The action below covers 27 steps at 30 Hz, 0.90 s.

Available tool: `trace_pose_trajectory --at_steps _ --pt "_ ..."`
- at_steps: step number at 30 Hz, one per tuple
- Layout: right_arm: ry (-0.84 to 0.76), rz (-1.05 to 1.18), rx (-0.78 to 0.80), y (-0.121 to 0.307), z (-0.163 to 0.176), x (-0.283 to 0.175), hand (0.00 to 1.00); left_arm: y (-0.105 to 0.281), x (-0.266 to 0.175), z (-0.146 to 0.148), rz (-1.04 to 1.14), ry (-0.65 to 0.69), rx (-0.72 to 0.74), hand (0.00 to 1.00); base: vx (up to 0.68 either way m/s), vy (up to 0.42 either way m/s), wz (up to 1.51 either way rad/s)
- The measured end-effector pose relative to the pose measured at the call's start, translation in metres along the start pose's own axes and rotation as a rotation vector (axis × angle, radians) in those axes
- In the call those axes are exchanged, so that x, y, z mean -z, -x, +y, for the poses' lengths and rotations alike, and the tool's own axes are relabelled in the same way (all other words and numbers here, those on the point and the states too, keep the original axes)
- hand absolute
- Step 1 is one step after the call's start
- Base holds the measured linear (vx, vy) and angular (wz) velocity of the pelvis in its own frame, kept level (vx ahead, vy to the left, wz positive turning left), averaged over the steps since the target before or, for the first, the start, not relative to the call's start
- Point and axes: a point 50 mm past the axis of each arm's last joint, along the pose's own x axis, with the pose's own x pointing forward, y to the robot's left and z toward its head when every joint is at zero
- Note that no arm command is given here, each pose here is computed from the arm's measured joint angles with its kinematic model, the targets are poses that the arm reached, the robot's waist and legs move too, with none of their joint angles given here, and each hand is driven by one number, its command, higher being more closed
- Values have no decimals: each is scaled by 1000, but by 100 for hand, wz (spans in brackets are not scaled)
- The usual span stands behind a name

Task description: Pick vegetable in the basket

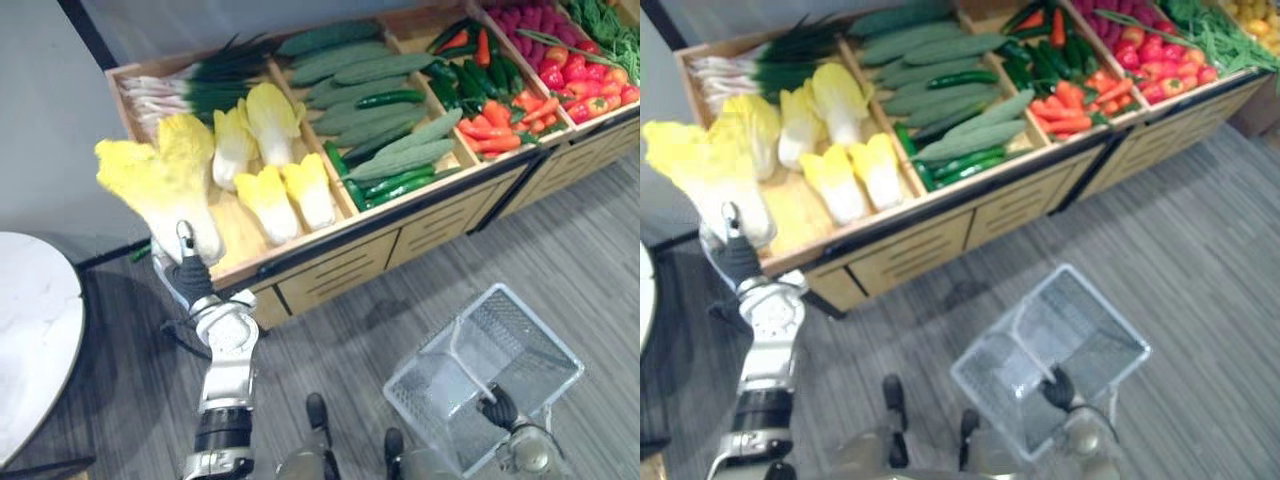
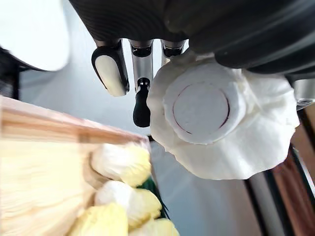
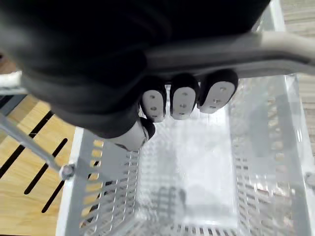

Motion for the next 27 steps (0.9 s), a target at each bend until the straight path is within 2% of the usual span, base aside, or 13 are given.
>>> trace_pose_trajectory --at_steps 2,5,7,11,14,17,21,27 --pt "43 -8 20 -4 -18 1 100 5 -5 1 -57 -28 84 100 28 -13 -20" --pt "115 -22 41 -11 -50 0 100 21 -9 -10 -125 -39 310 100 22 -10 -20" --pt "126 -29 46 -13 -58 -3 100 27 -10 -14 -147 -46 393 100 15 -12 -21" --pt "176 -72 81 -22 -94 -15 100 42 -16 -28 -247 -62 667 100 14 -13 -34" --pt "214 -92 80 -26 -111 -22 100 50 -16 -32 -287 -74 821 100 7 0 -35" --pt "247 -113 86 -30 -125 -32 100 67 -15 -37 -324 -97 1042 100 0 3 -37" --pt "260 -170 92 -29 -129 -45 100 89 -23 -46 -317 5 1223 100 -24 15 -35" --pt "275 -303 73 -25 -129 -75 100 122 -53 -65 -432 141 1479 100 25 26 -18"
